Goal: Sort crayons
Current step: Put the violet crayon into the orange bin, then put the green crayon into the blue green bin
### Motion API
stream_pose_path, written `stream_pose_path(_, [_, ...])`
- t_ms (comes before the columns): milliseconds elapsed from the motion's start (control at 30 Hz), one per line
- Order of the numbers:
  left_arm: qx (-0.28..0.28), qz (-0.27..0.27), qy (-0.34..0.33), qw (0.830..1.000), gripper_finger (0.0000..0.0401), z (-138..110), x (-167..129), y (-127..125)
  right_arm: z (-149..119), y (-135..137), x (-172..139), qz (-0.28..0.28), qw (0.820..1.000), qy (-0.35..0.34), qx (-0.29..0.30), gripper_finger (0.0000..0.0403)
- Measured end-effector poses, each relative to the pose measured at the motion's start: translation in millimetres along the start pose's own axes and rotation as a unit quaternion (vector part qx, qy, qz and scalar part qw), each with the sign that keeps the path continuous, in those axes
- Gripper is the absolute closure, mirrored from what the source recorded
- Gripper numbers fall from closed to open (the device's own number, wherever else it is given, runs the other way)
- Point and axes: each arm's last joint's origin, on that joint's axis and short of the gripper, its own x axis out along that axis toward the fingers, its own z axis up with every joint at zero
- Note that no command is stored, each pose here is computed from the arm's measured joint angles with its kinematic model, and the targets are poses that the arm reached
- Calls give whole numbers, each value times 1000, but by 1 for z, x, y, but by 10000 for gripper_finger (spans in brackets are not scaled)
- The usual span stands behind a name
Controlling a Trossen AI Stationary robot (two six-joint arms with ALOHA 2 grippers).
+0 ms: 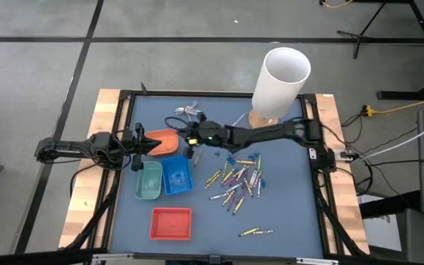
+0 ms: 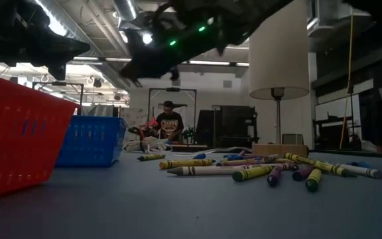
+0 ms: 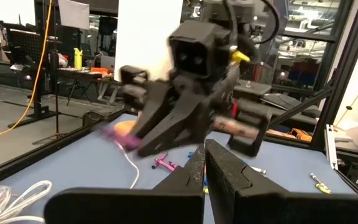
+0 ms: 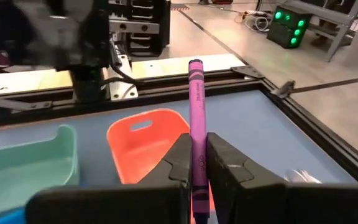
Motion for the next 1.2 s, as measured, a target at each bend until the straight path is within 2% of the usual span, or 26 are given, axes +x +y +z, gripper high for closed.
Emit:
stream_pose_path(200, [0,0,0,1000,401,0,0,0,-11,-8,33,-12,1000,2,4,373])
stream_pose_path(400, [0,1,1,1000,401,0,0,0,-23,-8,43,12,1000,12,15,373])
stream_pose_path(733, [0,1,1,1000,401,0,0,0,-43,-2,56,52,998,-14,25,367])
stream_pose_path(833, [0,1,1,1000,401,0,0,0,-44,-2,56,52,998,-13,23,346])
stream_pose_path(1067, [0,1,1,1000,401,0,0,0,-44,-2,56,47,999,-13,23,267])
stream_pose_path(1200, [0,1,1,1000,401,0,0,0,-44,-3,56,38,999,-12,22,243])
